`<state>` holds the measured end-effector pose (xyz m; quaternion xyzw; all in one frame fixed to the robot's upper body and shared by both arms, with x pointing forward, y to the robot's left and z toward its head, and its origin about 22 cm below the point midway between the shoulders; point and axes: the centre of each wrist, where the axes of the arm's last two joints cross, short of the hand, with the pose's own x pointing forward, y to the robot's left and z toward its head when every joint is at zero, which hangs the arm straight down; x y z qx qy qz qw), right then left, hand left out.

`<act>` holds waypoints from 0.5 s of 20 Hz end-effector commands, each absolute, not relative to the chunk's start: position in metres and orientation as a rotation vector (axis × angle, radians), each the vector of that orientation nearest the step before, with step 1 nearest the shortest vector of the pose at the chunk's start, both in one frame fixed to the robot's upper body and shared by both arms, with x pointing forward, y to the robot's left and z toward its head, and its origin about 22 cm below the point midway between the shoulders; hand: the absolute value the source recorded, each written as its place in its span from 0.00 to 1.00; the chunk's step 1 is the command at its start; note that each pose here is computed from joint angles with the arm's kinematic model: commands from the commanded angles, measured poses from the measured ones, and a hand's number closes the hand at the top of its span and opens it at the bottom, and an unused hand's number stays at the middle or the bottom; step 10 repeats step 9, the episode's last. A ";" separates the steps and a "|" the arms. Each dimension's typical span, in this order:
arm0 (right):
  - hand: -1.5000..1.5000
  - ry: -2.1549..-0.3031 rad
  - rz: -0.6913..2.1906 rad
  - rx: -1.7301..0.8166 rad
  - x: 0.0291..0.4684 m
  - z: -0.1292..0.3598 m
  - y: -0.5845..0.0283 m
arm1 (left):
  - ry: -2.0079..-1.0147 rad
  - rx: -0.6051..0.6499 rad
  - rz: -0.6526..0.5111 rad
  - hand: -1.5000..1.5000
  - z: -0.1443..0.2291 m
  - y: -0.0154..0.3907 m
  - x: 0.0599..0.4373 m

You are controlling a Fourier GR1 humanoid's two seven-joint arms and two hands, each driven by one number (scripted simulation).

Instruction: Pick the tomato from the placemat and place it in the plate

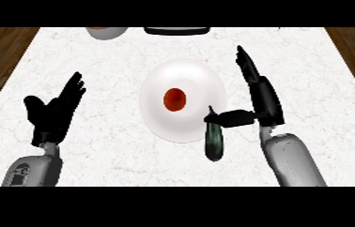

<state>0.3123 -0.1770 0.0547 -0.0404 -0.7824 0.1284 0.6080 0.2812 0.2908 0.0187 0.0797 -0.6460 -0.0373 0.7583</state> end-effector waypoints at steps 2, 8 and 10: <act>0.00 -1.795 0.324 -0.106 0.298 0.052 -0.214 | -1.406 0.182 -0.081 0.50 0.026 0.287 0.289; 0.00 -1.745 0.363 -0.185 0.316 0.050 -0.222 | -1.400 0.162 -0.081 0.50 0.039 0.275 0.286; 0.00 -1.732 0.353 -0.165 0.296 0.045 -0.229 | -1.391 0.166 -0.076 0.50 0.025 0.283 0.269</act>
